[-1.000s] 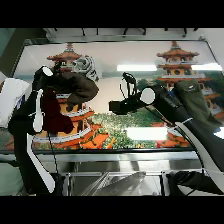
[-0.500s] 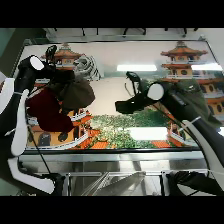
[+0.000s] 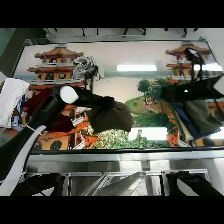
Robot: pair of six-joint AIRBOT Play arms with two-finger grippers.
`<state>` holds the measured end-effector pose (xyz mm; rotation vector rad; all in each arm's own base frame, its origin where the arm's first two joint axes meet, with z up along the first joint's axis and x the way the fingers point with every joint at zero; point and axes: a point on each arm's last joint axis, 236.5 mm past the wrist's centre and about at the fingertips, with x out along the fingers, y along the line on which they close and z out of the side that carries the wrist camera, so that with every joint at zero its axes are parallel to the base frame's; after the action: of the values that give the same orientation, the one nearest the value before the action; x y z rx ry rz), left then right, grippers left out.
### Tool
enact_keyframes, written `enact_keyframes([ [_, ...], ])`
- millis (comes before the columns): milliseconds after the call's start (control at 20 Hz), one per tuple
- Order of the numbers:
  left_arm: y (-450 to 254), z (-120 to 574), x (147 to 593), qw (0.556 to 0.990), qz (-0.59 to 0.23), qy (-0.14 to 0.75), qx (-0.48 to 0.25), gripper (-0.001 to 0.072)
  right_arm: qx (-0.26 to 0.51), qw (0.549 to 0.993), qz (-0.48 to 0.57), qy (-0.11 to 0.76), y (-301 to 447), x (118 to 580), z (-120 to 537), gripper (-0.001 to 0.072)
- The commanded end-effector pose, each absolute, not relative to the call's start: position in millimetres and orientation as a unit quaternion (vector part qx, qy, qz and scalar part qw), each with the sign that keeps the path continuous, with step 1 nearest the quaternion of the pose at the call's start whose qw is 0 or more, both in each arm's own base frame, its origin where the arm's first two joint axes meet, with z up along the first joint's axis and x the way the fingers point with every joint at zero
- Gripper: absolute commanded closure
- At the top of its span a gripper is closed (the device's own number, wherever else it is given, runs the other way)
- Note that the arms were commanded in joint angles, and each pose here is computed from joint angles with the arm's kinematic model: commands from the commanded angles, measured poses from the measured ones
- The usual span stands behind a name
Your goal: Fold the shirts.
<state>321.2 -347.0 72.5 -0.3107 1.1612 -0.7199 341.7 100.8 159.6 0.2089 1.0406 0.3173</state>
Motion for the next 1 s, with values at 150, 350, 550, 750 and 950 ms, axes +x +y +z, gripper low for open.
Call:
enact_keyframes([
  [150,-424,7,249,0.712,-0.356,0.593,-0.125,0.0623,0.102,0.863,0.096,0.486,48,329,170,0.0682],
  [350,-395,10,220,0.662,-0.364,0.649,-0.088,0.0032,0.104,0.857,0.096,0.495,48,332,163,0.0555],
  [550,-295,57,246,0.720,-0.317,0.617,0.008,0.0033,0.111,0.854,0.103,0.497,53,332,162,0.0032],
  [750,-218,76,287,0.758,-0.261,0.593,-0.079,0.0033,0.148,0.841,0.141,0.501,76,334,159,0.0146],
  [950,-166,2,308,0.734,-0.219,0.622,-0.160,0.0033,0.180,0.814,0.175,0.523,100,329,143,0.0146],
])
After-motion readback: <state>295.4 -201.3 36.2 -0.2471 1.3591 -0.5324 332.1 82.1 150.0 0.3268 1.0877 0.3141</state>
